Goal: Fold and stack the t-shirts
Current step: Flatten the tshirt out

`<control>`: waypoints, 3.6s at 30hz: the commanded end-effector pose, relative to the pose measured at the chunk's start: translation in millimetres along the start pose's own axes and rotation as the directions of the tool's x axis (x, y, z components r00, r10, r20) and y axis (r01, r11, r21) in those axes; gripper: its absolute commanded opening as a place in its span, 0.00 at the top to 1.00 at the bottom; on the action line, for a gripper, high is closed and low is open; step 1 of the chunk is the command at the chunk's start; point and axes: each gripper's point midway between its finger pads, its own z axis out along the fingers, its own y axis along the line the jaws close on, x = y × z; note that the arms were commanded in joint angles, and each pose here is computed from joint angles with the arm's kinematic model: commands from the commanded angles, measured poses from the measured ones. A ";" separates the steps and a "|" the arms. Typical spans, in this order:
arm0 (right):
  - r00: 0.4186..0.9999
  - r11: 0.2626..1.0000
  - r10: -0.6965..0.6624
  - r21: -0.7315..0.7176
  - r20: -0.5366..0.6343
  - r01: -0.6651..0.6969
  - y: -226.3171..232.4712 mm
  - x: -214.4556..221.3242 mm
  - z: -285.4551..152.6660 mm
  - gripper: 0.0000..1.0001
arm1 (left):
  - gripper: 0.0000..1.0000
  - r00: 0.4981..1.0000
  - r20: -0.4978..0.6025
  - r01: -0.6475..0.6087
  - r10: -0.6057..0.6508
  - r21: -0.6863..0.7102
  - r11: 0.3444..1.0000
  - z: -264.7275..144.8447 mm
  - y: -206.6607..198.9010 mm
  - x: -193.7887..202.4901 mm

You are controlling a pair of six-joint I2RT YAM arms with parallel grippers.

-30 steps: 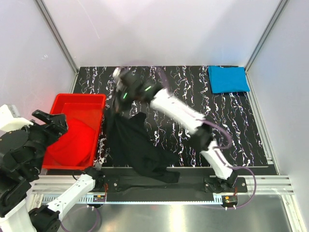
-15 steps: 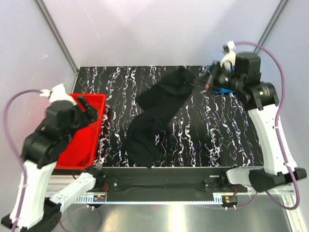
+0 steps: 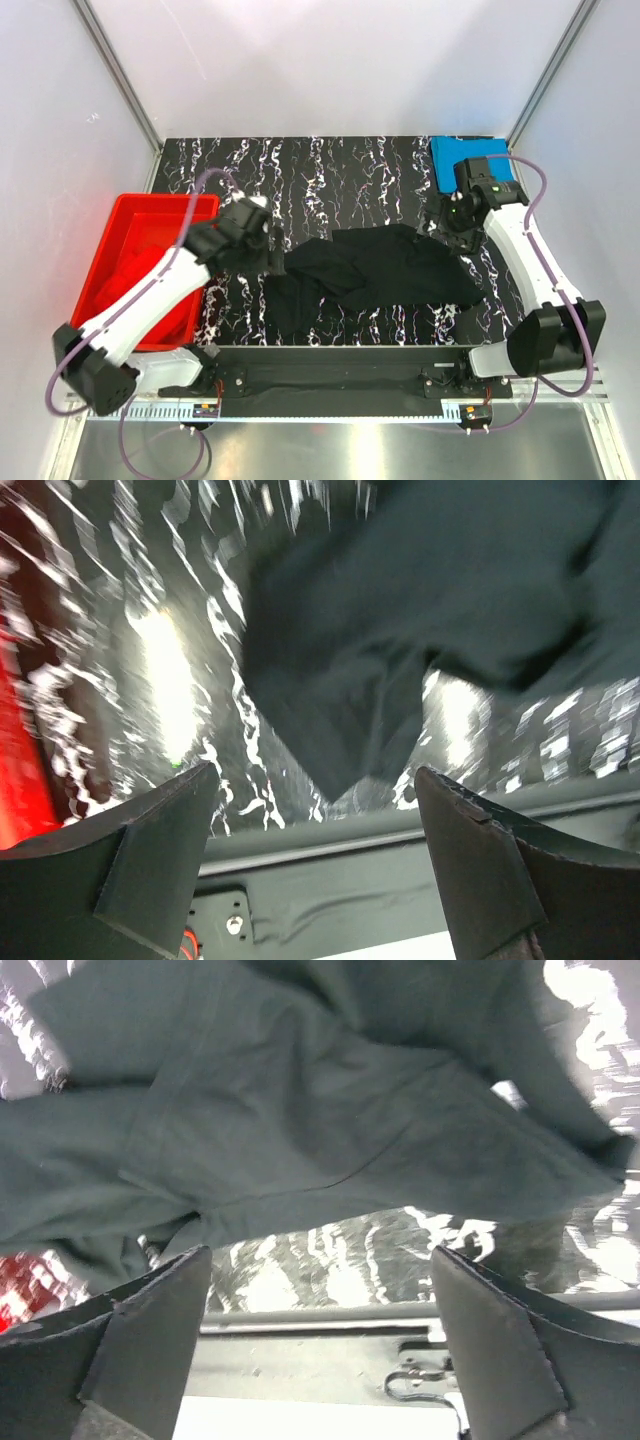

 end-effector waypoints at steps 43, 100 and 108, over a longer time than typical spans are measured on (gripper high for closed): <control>0.983 0.995 -0.098 -0.032 -0.157 0.094 84.3 -36.7 149.6 0.48 | 0.31 0.934 -0.326 0.137 -0.149 -0.059 0.989 60.4 4.1 120.7; 0.993 0.984 -0.112 0.142 0.043 0.104 72.6 -62.0 76.2 1.00 | 0.53 0.937 -0.347 -0.029 -0.037 -0.182 0.983 79.9 -3.3 152.7; 0.993 0.988 -0.114 0.105 0.023 0.111 73.3 -51.5 77.5 1.00 | 0.46 0.941 -0.338 -0.038 -0.024 -0.176 0.984 98.7 -20.0 142.5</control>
